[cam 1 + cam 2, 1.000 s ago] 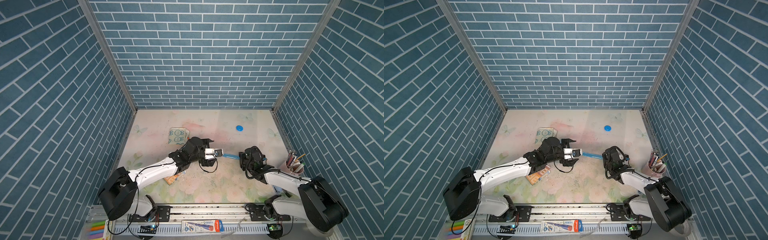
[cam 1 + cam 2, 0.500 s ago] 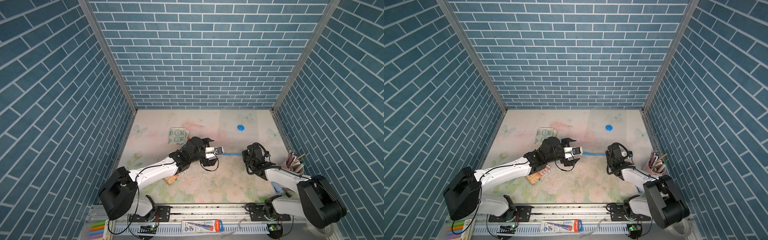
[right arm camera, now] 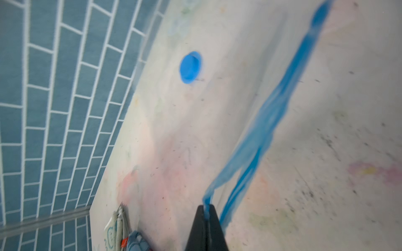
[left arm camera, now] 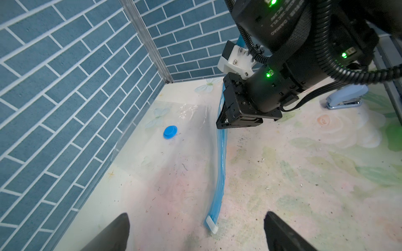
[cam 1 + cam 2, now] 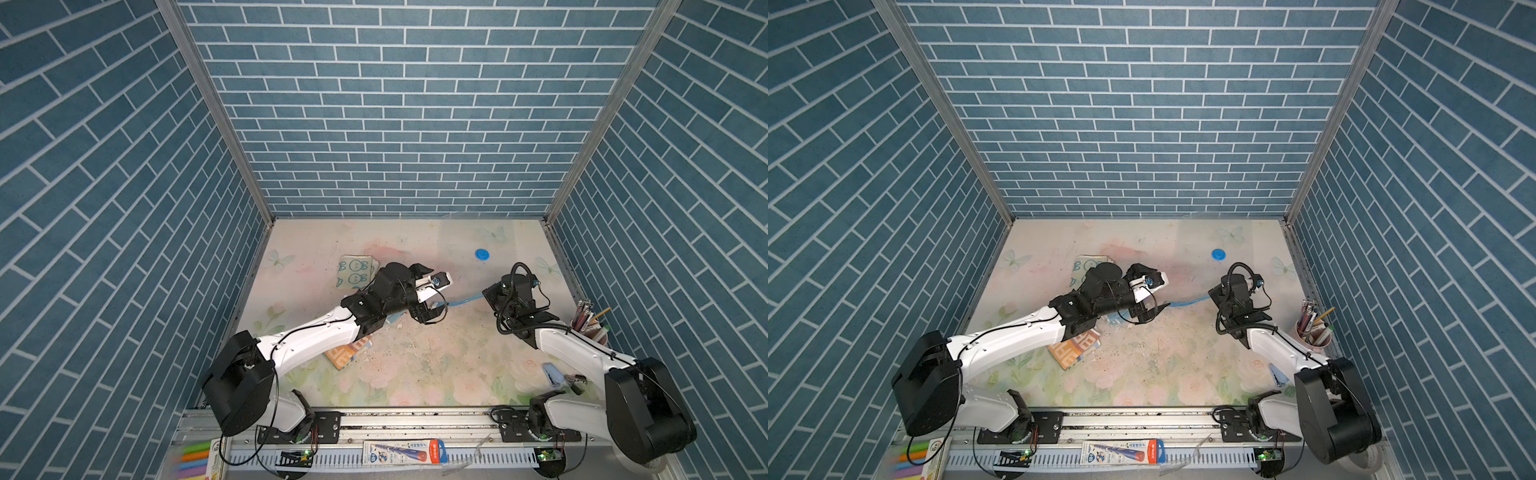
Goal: Place the folded towel into the vacuum bag
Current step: Pick up the vacuum bag from the center of the board, then open the vacuum bag at the center of the board.
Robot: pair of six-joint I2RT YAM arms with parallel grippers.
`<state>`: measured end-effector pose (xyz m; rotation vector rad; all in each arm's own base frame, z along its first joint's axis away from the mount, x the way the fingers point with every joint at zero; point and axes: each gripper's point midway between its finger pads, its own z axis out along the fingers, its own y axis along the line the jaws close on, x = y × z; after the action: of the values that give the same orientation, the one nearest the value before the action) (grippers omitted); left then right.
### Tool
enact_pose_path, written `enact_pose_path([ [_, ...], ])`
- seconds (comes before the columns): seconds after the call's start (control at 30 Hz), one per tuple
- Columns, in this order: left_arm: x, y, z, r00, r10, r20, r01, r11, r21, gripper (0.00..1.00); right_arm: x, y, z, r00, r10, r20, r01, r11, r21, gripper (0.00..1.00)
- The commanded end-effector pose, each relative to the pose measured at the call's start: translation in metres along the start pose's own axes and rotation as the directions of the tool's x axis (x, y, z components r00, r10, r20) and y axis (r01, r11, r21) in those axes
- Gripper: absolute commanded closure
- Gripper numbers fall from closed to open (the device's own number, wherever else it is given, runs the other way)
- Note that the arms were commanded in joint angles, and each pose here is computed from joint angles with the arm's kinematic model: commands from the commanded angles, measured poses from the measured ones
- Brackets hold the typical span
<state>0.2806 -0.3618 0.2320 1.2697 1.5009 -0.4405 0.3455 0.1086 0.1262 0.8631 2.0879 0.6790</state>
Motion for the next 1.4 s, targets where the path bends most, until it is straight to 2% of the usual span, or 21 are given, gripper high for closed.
enact_pose_path([
  [0.0, -0.003, -0.004, 0.003, 0.998, -0.055, -0.015, 0.055, 0.998, 0.030, 0.05, 0.002, 0.031, -0.021, 0.969, -0.238, -0.061, 0.231, 0.968, -0.098, 1.00],
  [0.17, -0.016, -0.004, 0.004, 0.996, -0.086, 0.016, 0.085, 0.995, 0.052, 0.07, 0.009, 0.061, -0.048, 0.927, -0.354, -0.124, 0.323, 0.921, -0.218, 1.00],
  [0.37, -0.019, -0.016, 0.011, 0.995, -0.102, 0.019, 0.099, 0.988, 0.120, 0.12, 0.023, 0.069, -0.059, 0.896, -0.394, -0.204, 0.333, 0.901, -0.279, 1.00],
  [0.63, -0.017, -0.023, 0.041, 0.985, -0.173, 0.003, 0.171, 0.974, 0.151, 0.17, 0.026, 0.066, -0.065, 0.887, -0.419, -0.195, 0.354, 0.887, -0.297, 1.00],
  [0.97, -0.012, -0.027, 0.070, 0.959, -0.284, -0.010, 0.284, 0.957, 0.066, 0.22, 0.020, 0.075, -0.064, 0.889, -0.425, -0.169, 0.362, 0.880, -0.308, 1.00],
  [1.37, -0.002, -0.024, 0.091, 0.932, -0.362, -0.021, 0.361, 0.932, -0.019, 0.33, 0.019, 0.082, -0.064, 0.889, -0.428, -0.163, 0.360, 0.873, -0.330, 1.00],
])
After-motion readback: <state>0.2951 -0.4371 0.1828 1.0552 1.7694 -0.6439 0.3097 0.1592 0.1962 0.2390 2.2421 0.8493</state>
